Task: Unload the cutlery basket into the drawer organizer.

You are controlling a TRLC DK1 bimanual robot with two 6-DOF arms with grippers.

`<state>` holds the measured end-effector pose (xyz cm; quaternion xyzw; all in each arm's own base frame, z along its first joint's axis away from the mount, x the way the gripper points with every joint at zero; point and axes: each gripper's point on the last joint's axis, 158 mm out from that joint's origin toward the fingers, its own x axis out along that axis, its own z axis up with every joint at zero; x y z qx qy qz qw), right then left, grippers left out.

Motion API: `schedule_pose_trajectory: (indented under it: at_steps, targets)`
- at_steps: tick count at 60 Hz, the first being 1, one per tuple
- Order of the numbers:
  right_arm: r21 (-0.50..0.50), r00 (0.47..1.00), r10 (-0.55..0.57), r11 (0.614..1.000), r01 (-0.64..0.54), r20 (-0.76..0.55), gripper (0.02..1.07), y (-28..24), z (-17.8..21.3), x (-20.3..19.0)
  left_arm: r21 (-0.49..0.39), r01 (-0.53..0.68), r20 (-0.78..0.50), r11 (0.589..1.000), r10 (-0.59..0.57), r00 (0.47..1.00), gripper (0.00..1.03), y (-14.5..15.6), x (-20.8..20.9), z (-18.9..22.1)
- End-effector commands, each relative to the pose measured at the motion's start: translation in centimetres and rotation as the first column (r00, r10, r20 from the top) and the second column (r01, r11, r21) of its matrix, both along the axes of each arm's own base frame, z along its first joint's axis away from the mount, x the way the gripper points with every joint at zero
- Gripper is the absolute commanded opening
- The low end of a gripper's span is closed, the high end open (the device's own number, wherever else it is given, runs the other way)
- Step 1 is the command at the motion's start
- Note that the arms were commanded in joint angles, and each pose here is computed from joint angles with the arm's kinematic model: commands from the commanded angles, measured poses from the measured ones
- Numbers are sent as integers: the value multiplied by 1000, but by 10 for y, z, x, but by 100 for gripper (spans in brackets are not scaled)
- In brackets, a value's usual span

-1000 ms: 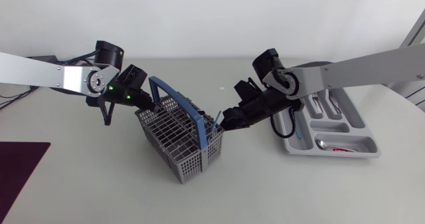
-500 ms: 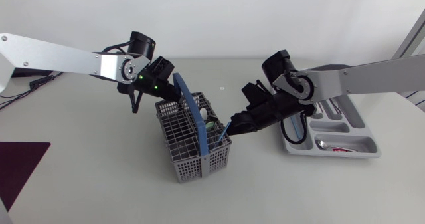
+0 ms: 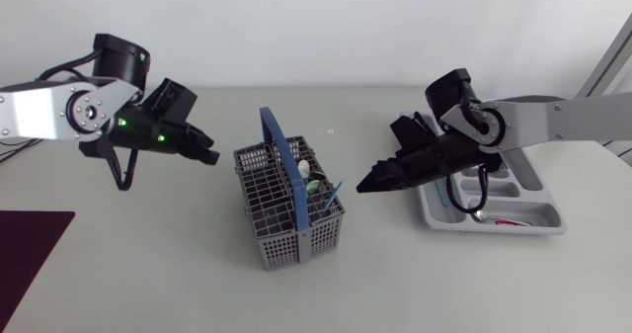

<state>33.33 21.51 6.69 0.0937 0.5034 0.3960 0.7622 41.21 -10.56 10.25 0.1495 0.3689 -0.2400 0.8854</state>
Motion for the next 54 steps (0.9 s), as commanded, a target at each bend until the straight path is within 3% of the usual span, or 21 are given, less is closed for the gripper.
schedule_pose_trajectory:
  at_steps: [1, 12, 33, 44, 54]
  targets:
    - [-4, 999, 34, 999, -34, -13, 10, 2, -6, -16, 28, 33, -75, 999, -31, 997, 22, 2, -26, -31]
    - [-12, 997, 75, 997, -76, -25, 10, 10, -12, -29, 21, 73, -133, 997, -69, 989, 22, -17, -30, -57]
    - [-3, 983, 185, 983, -185, -15, 10, 45, -4, -54, -57, 99, -60, 993, -103, 993, 22, -78, 38, -40]
    - [-3, 972, 234, 972, -234, -15, 10, 69, -7, -54, -73, 81, -37, 994, -84, 996, 22, -86, 74, -37]
    - [-97, 978, 187, 979, -178, 95, 10, 53, -4, -45, -72, 50, -33, 996, -52, 998, 22, -68, 73, -30]
